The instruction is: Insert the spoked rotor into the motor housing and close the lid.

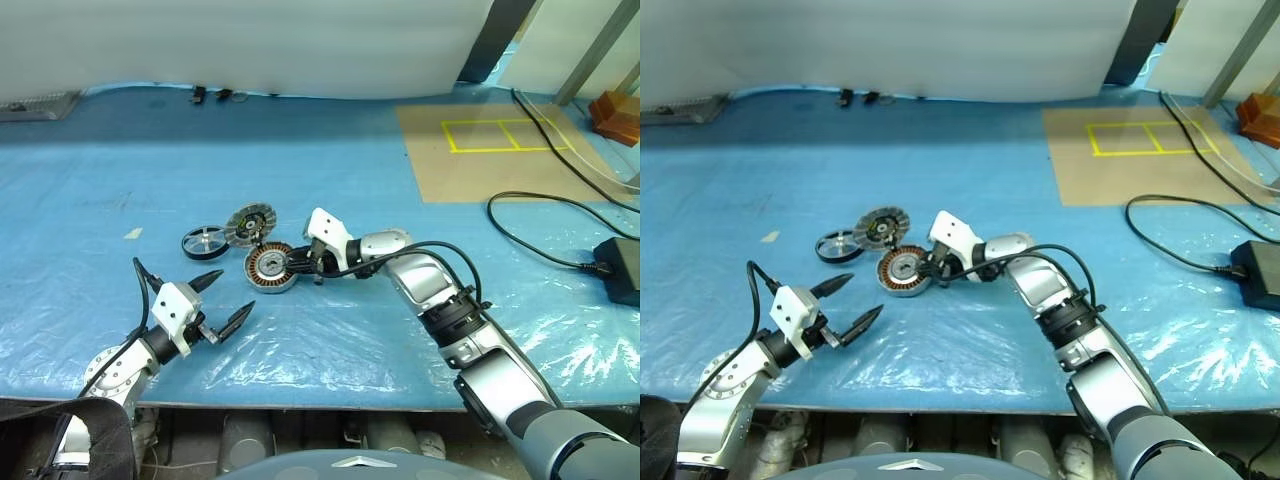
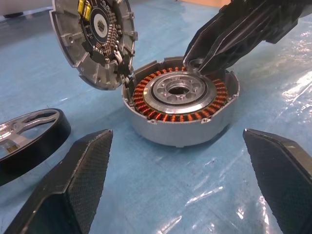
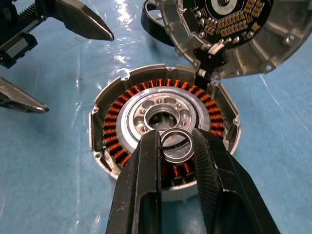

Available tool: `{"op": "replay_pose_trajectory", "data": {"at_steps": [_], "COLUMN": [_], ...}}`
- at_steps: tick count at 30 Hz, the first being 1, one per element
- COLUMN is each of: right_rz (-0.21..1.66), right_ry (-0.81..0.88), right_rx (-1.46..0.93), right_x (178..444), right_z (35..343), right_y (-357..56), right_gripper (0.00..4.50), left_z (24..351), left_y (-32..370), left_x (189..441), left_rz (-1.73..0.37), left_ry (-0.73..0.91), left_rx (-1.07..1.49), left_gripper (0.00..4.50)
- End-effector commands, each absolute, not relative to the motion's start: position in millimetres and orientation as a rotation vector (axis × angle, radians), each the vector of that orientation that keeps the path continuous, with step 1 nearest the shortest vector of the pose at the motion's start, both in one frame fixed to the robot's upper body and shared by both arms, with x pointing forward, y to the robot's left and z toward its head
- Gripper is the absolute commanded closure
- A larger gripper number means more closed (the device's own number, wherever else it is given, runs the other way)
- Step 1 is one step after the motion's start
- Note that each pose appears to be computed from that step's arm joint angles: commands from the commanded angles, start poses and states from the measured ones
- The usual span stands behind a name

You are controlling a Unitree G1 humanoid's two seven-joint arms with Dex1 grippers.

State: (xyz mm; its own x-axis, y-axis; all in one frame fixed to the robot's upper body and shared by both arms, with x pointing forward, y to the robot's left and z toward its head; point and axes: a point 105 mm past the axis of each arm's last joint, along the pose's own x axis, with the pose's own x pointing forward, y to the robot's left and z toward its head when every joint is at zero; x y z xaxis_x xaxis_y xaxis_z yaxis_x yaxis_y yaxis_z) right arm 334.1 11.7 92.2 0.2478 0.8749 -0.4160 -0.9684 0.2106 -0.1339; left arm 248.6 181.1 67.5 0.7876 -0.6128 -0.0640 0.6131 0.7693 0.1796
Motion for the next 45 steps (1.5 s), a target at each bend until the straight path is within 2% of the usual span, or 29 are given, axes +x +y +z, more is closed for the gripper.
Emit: {"op": "replay_pose_trajectory", "data": {"at_steps": [1,14,19,32,38,41,45], "right_rz": [1.311,1.344,1.393,1.359,1.348,1.36,1.356], "right_ry": [0.224,0.226,0.23,0.247,0.201,0.2,0.212], "right_rx": [-0.441,-0.457,-0.42,-0.477,-0.385,-0.306,-0.298], "right_x": [337.5,339.6,331.8,336.8,339.2,336.1,332.4], "right_z": [97.0,92.6,94.3,83.1,97.3,103.9,97.7], "right_y": [21.8,35.9,41.3,32.6,33.7,37.3,41.8], "right_gripper": [3.94,3.94,3.94,3.94,1.99,1.99,2.98], "left_z": [77.4,77.7,77.0,76.9,76.5,75.9,75.7], "left_y": [177.9,178.0,179.5,178.9,178.9,178.4,177.5], "left_x": [245.1,243.6,244.2,246.6,248.1,249.9,251.3], "left_rz": [-0.662,-0.644,-0.642,-0.648,-0.652,-0.658,-0.662], "left_ry": [-0.043,-0.046,-0.041,-0.042,-0.039,-0.038,-0.038], "left_rx": [0.214,0.208,0.213,0.218,0.22,0.221,0.222], "left_gripper": [0.0,0.0,0.0,0.0,0.0,0.0,0.0]}}
